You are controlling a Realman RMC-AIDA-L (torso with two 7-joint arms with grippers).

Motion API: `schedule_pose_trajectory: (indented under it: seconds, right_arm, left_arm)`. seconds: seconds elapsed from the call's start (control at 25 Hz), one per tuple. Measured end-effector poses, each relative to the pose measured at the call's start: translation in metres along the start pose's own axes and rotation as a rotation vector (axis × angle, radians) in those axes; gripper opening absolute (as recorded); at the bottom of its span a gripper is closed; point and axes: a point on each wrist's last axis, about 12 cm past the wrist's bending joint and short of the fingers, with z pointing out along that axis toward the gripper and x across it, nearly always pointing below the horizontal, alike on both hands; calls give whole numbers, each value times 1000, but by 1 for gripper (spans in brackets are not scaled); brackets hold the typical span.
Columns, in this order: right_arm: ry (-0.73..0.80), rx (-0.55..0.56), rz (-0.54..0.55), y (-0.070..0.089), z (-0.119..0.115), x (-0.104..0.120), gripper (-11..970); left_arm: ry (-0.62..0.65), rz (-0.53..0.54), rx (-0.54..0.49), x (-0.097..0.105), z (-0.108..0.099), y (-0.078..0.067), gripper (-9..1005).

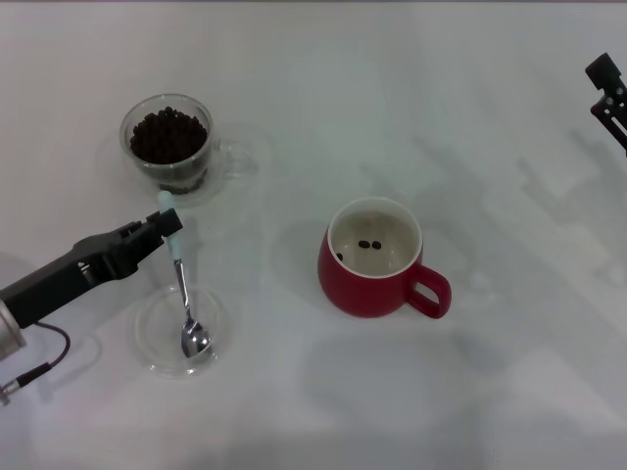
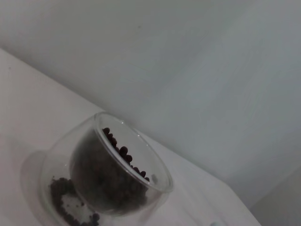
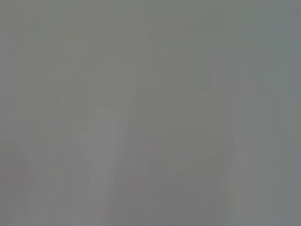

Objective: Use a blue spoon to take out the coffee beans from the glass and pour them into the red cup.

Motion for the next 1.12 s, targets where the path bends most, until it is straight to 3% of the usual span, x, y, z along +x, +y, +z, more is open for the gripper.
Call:
schedule_pose_trajectory:
  seconds: [0.4, 0.52, 0.68, 0.76, 1.12]
  right_arm:
    - [-5, -3, 2, 1, 0, -1, 844]
    - [-4, -3, 2, 1, -1, 0, 844]
    - [-1, -3, 1, 1, -1, 0, 844]
    - [-1, -2, 0, 0, -1, 0, 844]
    - [-7, 4, -3, -1, 2, -1, 844]
  left_arm:
    - [-9, -9, -21, 3, -9, 3, 173]
    - [-24, -5, -32, -1, -12, 5, 328]
    - [-48, 23, -57, -9, -21, 9, 447]
    - [-68, 58, -72, -17, -27, 12, 506]
    - [-276, 328, -157, -64, -67, 18, 519]
